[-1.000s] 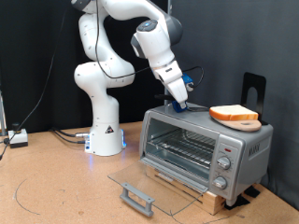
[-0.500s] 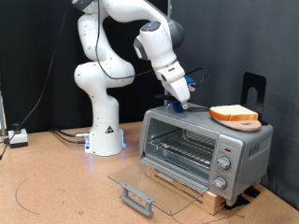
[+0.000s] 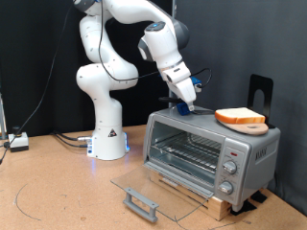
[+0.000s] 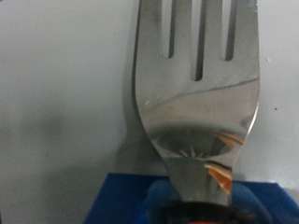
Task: Make a piece of toast with the oven
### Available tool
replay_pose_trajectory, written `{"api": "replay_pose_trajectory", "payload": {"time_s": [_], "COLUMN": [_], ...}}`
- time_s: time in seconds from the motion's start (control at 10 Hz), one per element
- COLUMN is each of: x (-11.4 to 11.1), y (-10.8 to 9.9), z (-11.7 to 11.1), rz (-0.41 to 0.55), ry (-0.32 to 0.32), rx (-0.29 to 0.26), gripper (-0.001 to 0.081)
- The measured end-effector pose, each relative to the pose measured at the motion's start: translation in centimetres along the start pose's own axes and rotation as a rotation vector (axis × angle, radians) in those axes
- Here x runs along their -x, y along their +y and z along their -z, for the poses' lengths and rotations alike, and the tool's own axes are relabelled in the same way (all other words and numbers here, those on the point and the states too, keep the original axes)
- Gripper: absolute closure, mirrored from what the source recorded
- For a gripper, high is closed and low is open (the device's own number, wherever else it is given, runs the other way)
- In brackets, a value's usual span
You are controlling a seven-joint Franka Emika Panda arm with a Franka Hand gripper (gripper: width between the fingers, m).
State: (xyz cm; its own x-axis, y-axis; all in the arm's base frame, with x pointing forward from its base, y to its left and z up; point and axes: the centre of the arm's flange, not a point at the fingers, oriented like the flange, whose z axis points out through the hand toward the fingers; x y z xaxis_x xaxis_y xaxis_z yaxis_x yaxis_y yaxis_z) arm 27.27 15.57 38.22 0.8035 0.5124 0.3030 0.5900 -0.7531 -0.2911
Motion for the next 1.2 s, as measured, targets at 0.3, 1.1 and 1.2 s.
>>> {"api": "replay_pose_trajectory", "payload": {"time_s": [0.3,1.1,1.2], "x": [0.2,0.4,0.5], "y": [0.0,1.0,1.1], "z": [-0.2,0.0,0.0], "rz": [-0.02,-0.053,-0.058], "ry": [-0.011,-0.016,-0.021], "rx": [0.016,0.024,0.02], "gripper": [0.0109,0.034,0.034]}}
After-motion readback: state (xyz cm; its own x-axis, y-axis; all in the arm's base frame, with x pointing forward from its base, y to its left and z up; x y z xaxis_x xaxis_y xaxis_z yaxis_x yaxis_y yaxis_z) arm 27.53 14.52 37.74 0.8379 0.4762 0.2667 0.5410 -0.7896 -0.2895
